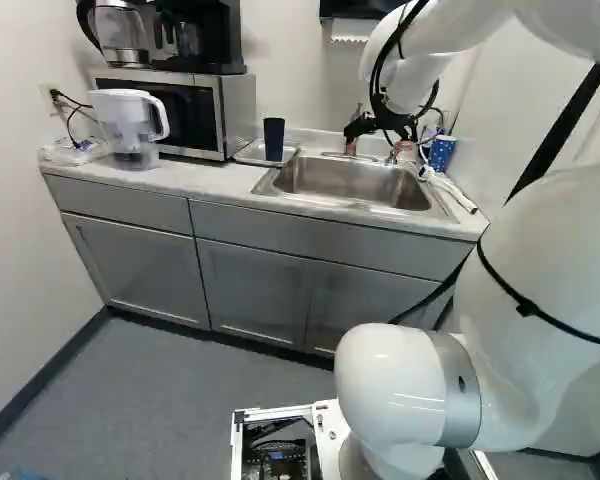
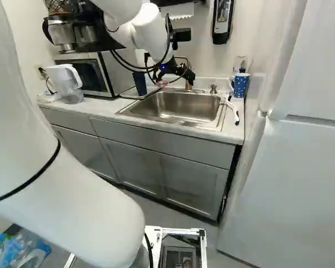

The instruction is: Rinse the cup and place it in the tray

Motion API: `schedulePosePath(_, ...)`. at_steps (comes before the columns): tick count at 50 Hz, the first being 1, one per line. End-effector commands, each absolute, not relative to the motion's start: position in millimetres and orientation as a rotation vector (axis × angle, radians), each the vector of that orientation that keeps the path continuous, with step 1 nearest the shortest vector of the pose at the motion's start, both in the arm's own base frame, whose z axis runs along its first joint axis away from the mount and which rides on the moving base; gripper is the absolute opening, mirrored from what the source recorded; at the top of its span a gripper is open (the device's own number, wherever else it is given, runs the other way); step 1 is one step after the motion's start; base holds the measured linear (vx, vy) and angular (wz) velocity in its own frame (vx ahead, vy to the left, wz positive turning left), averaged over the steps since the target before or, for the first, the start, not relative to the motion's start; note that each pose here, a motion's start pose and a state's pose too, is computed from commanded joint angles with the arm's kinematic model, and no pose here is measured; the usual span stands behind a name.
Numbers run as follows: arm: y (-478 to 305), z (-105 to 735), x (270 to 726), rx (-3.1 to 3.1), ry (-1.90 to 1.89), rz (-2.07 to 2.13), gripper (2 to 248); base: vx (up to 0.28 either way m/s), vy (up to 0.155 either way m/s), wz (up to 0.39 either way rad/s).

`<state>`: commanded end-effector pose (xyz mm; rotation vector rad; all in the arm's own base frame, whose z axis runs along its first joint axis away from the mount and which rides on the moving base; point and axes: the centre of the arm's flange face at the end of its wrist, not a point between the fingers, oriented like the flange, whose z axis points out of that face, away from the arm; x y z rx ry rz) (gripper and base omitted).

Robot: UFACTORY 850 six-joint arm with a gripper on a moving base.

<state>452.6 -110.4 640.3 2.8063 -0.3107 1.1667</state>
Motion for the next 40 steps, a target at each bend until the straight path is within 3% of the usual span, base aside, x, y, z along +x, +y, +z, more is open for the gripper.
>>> schedulePosePath(40, -110.4, 640.3, 452.6, 2.806, -0.311, 1.167, 247, -0.087, 0.078, -0.007)
